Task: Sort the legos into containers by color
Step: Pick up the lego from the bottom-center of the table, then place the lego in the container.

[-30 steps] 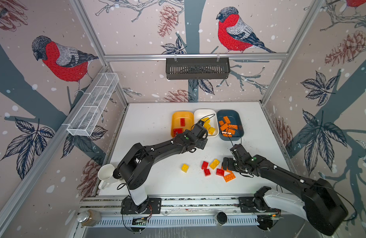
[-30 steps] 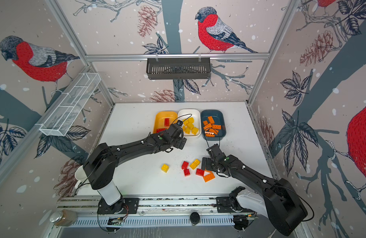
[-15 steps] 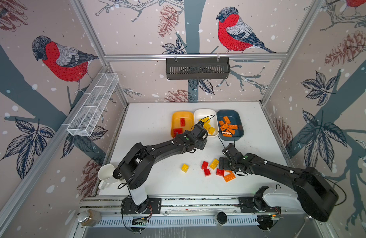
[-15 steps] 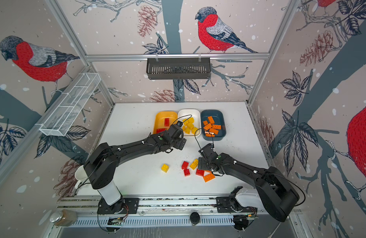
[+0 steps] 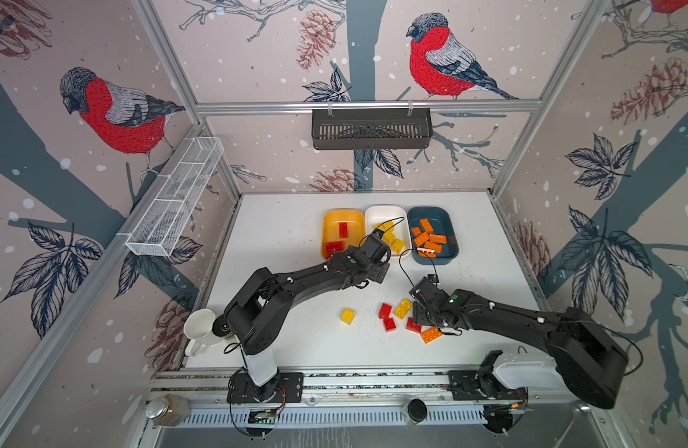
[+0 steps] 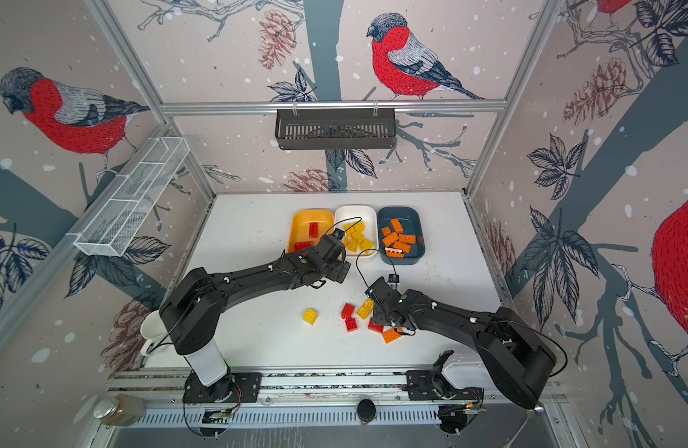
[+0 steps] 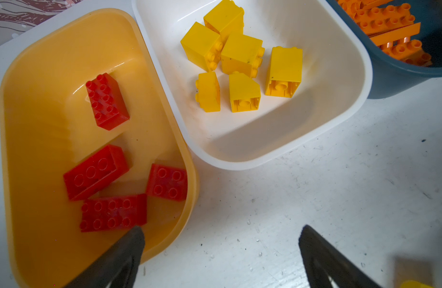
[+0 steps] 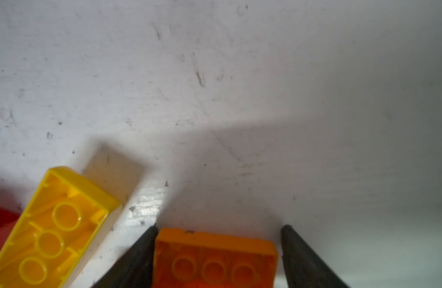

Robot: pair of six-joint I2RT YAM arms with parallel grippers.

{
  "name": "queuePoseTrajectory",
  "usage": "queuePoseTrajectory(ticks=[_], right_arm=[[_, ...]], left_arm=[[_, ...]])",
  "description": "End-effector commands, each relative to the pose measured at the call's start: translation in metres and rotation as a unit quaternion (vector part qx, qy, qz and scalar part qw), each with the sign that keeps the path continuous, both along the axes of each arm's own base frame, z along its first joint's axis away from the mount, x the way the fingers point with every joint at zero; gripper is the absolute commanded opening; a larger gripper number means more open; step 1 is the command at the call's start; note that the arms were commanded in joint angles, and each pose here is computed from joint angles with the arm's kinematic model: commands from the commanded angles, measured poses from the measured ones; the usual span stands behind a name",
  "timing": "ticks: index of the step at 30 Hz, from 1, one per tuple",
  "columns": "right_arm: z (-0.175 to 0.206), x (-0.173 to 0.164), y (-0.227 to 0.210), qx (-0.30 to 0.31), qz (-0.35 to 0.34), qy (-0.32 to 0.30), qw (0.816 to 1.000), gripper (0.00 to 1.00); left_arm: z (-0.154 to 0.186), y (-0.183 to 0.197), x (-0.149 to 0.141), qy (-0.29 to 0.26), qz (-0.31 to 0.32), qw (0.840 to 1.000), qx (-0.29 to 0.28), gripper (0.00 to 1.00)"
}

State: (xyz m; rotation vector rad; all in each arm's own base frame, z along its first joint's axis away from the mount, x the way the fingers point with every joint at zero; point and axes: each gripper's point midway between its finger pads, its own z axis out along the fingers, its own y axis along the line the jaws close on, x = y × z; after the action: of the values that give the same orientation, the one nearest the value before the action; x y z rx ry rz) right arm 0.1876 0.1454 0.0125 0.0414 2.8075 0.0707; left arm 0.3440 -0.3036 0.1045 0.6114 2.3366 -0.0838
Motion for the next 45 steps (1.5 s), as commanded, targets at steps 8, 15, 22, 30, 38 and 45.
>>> queuePoseTrajectory(ticks=[8, 15, 22, 30, 38, 45], right_arm=[[0.006, -0.008, -0.006, 0.007, -0.01, 0.018, 1.0, 0.64], [0.046, 0.047, -0.023, 0.038, -0.017, -0.068, 0.997, 0.6], [0.116, 0.14, -0.04, 0.062, -0.018, -0.198, 0.978, 0.59], [0.141, 0.23, -0.042, 0.041, 0.005, -0.25, 0.967, 0.6], [0.147, 0.258, -0.044, 0.023, -0.013, -0.262, 0.965, 0.94], [0.164, 0.236, -0.064, 0.018, -0.056, -0.292, 0.955, 0.99]], left_arm=[[0.012, -0.01, 0.003, -0.01, -0.019, 1.0, -0.017, 0.97], [0.015, -0.027, -0.016, 0.022, -0.066, 0.996, -0.052, 0.97], [0.011, -0.051, -0.04, 0.042, -0.114, 0.99, -0.077, 0.96], [-0.021, -0.08, -0.064, 0.083, -0.173, 0.981, -0.032, 0.88], [-0.042, -0.105, -0.094, 0.131, -0.243, 0.961, -0.022, 0.84], [-0.067, -0.106, -0.112, 0.157, -0.264, 0.952, 0.012, 0.76]])
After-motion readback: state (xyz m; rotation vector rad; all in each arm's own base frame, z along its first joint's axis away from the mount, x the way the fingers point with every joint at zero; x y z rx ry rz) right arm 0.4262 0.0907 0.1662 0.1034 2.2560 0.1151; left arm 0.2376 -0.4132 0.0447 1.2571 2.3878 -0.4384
